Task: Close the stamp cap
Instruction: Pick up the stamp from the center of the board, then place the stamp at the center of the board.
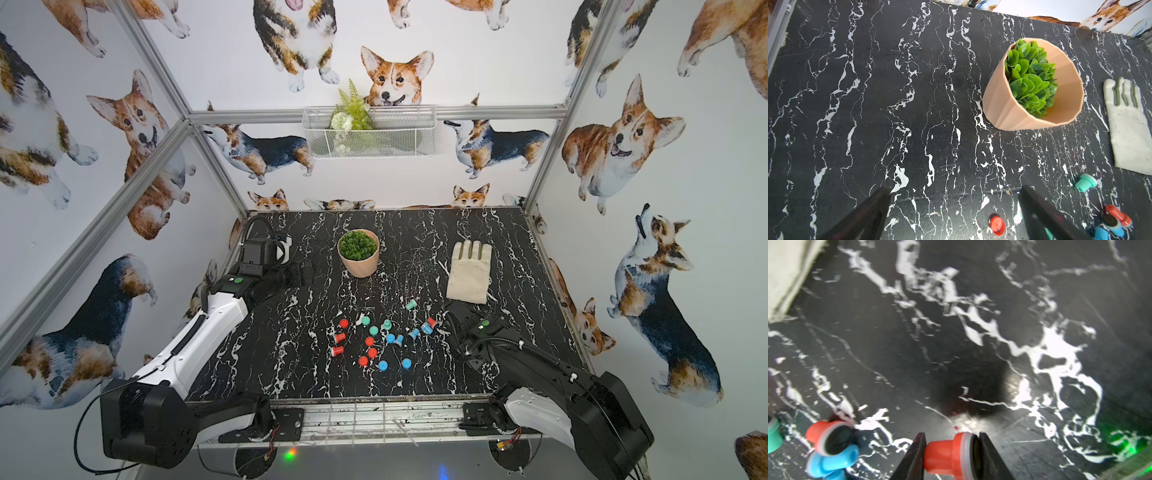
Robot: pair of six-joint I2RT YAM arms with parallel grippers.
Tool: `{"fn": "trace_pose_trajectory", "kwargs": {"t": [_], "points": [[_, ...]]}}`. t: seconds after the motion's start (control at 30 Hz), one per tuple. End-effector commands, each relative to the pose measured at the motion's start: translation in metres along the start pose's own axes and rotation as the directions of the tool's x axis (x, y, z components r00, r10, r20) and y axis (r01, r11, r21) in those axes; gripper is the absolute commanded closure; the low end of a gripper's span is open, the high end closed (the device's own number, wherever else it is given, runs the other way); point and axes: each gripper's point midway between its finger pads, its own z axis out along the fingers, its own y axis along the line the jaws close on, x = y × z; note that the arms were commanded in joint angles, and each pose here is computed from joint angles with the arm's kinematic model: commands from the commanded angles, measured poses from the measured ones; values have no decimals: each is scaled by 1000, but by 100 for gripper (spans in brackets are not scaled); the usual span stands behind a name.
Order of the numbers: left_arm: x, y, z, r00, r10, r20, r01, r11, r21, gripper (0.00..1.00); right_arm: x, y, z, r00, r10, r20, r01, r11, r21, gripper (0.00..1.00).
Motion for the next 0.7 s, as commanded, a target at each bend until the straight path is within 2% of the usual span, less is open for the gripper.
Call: {"fn": "trace_pose_trajectory", "kwargs": {"t": [0.0,0.1,0.17,0.3,0.43,0.57,0.67], "points": [[-4,3,0,1000,15,12,-15,1000,-19,0,0,25,-3,976,-216,-31,215,976,-29,67],[-3,5,2,1000,20,6,-20,999,-30,0,0,46,-7,912,-404,-67,403,915,-30,71],[-3,6,2,1000,24,5,-24,999,-38,0,-1,60,-11,849,-521,-87,521,853,-28,73],[-3,9,2,1000,30,3,-30,998,-51,0,-4,79,-16,729,-673,-121,677,736,-15,74],[-1,11,4,999,37,-7,-37,997,-64,0,5,108,-21,558,-815,-155,809,576,-114,72],[0,13,7,999,42,-17,-43,996,-72,0,0,128,-21,372,-911,-179,909,397,-129,67],[0,13,9,999,43,-22,-45,996,-75,0,-9,136,-12,289,-927,-238,928,333,-170,64]]}}
